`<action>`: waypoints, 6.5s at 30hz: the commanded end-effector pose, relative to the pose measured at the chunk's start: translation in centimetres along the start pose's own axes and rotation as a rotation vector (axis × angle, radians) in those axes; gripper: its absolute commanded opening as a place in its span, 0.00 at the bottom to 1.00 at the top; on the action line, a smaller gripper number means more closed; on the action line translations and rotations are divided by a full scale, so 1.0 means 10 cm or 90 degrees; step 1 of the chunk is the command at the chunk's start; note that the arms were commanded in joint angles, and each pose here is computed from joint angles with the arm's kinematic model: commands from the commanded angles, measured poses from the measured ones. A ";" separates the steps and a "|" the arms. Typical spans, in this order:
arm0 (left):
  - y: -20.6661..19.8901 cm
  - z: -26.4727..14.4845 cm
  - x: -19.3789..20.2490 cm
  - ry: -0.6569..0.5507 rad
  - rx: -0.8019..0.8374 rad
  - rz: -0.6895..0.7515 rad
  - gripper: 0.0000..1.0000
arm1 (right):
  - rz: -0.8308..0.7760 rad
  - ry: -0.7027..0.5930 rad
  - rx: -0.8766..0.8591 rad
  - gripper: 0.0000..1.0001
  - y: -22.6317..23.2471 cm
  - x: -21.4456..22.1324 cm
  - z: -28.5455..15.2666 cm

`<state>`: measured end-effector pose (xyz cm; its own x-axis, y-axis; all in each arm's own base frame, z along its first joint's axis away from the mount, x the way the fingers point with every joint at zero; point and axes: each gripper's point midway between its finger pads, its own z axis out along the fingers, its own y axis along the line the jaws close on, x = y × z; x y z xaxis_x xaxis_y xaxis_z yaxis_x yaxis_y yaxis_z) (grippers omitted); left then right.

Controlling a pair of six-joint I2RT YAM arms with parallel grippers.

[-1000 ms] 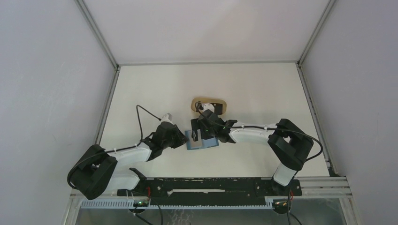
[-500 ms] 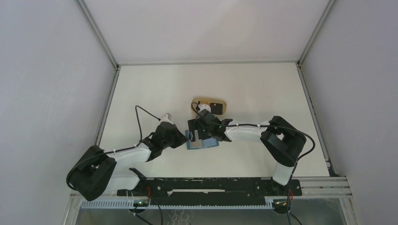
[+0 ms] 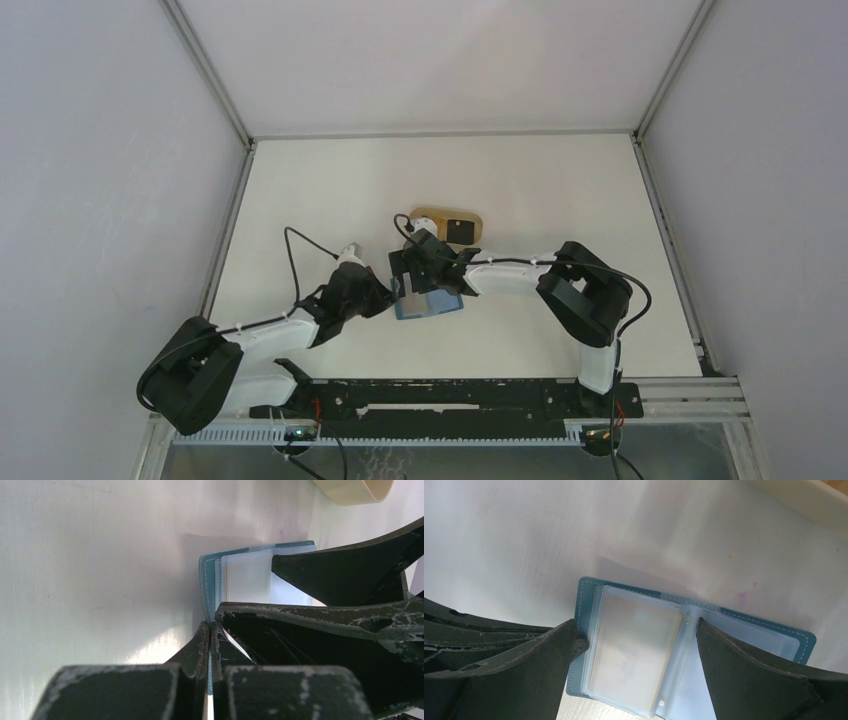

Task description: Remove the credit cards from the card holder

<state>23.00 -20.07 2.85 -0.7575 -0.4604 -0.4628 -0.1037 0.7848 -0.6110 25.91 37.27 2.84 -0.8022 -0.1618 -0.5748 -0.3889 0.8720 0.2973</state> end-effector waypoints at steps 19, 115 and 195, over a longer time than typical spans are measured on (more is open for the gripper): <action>-0.06 -0.03 -0.05 -0.024 0.026 -0.010 0.00 | -0.154 0.042 0.120 0.99 -0.14 0.27 0.00; 0.21 0.06 0.02 -0.012 -0.051 0.006 0.00 | -0.211 0.061 0.078 0.80 -0.07 0.20 -0.07; 0.32 0.15 0.12 0.020 -0.085 0.021 0.00 | -0.172 0.029 0.010 0.85 0.05 0.07 -0.25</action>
<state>24.11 -19.90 1.50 -0.7371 -0.4760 -0.4797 -0.1324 0.7978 -0.5882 23.02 36.11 3.92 -0.7256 -0.3959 -0.5628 -0.5722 0.8015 0.1738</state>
